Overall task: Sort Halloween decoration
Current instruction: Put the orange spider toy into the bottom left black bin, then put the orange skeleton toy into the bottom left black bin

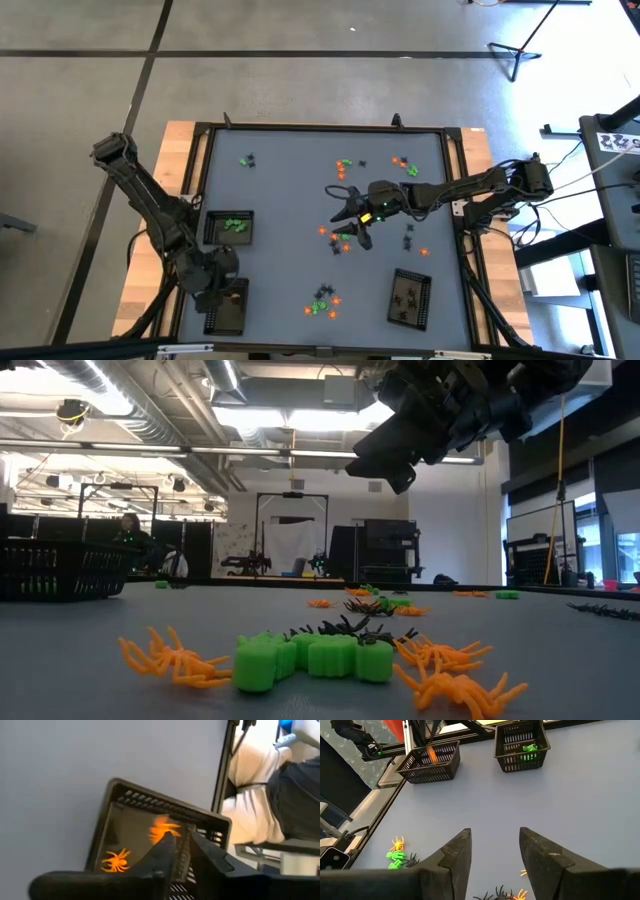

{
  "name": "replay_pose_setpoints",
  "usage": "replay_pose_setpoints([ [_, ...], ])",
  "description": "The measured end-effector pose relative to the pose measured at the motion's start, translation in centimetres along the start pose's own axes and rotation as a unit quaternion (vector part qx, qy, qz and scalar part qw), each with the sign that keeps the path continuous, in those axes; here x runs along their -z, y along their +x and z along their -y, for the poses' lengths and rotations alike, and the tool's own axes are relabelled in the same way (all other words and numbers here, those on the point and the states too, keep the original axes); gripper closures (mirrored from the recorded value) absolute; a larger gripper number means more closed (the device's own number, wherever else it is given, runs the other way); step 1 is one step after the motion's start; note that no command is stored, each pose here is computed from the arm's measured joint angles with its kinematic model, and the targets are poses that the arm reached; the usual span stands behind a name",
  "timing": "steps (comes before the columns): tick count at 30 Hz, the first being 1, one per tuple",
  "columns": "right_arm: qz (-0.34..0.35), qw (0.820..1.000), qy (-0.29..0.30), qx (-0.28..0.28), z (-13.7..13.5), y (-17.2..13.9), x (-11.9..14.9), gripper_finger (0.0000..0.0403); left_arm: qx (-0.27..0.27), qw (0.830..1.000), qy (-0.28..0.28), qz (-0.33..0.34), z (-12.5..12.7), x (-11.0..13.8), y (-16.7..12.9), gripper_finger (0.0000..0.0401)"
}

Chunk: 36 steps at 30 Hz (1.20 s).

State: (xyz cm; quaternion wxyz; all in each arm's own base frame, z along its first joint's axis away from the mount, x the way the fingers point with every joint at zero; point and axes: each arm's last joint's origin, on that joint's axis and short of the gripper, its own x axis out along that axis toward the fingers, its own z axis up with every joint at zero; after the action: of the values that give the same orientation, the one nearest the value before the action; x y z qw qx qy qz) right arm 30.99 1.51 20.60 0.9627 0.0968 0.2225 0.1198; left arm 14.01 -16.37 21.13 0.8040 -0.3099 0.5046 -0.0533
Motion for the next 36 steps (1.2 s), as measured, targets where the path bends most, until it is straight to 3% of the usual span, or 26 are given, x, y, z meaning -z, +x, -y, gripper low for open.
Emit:
replay_pose_setpoints([
  [5, -0.022, 1.0, 0.006, 0.003, 0.0, -0.2, 0.3, 0.0238, -0.02, 0.998, 0.038, 0.049, -0.2, -0.4, 0.0, 0.0313],
  [8, -0.056, 0.998, 0.014, 0.008, -0.2, -0.9, 0.3, 0.0238, -0.06, 0.985, 0.105, 0.124, -0.3, -0.9, -0.1, 0.0311],
  [11, -0.102, 0.994, 0.026, 0.023, -0.5, -1.9, -0.1, 0.0238, -0.135, 0.944, 0.178, 0.244, -0.4, -1.5, -0.4, 0.0316],
  [15, -0.183, 0.979, 0.059, 0.06, -0.8, -3.6, -0.3, 0.0238, -0.232, 0.868, 0.233, 0.373, -0.5, -2.3, -0.9, 0.032],
  [16, -0.207, 0.973, 0.072, 0.072, -0.9, -4.1, -0.1, 0.0238, -0.246, 0.855, 0.241, 0.387, -0.6, -2.4, -0.8, 0.032],
  [18, -0.253, 0.958, 0.092, 0.099, -1.0, -5.1, 0.5, 0.0238, -0.253, 0.846, 0.25, 0.397, -0.9, -2.6, -0.4, 0.032],
  [22, -0.337, 0.918, 0.136, 0.161, -1.2, -7.5, 1.8, 0.0238, -0.196, 0.862, 0.265, 0.386, -2.3, -3.2, 1.1, 0.0321],
  [25, -0.362, 0.896, 0.162, 0.202, -1.5, -9.0, 2.1, 0.0238, -0.103, 0.86, 0.29, 0.407, -3.4, -4.2, 1.7, 0.0321],
  [30, -0.357, 0.886, 0.186, 0.231, -2.8, -10.8, 2.9, 0.0238, -0.001, 0.808, 0.34, 0.481, -5.6, -5.9, 0.9, 0.0321],
  [33, -0.368, 0.874, 0.214, 0.235, -3.8, -11.6, 4.4, 0.0238, 0.016, 0.783, 0.363, 0.505, -6.5, -6.8, 0.4, 0.0321],
  [36, -0.388, 0.855, 0.239, 0.247, -5.0, -12.4, 6.4, 0.0238, 0.02, 0.769, 0.383, 0.512, -7.1, -7.7, 0.0, 0.0321],
])
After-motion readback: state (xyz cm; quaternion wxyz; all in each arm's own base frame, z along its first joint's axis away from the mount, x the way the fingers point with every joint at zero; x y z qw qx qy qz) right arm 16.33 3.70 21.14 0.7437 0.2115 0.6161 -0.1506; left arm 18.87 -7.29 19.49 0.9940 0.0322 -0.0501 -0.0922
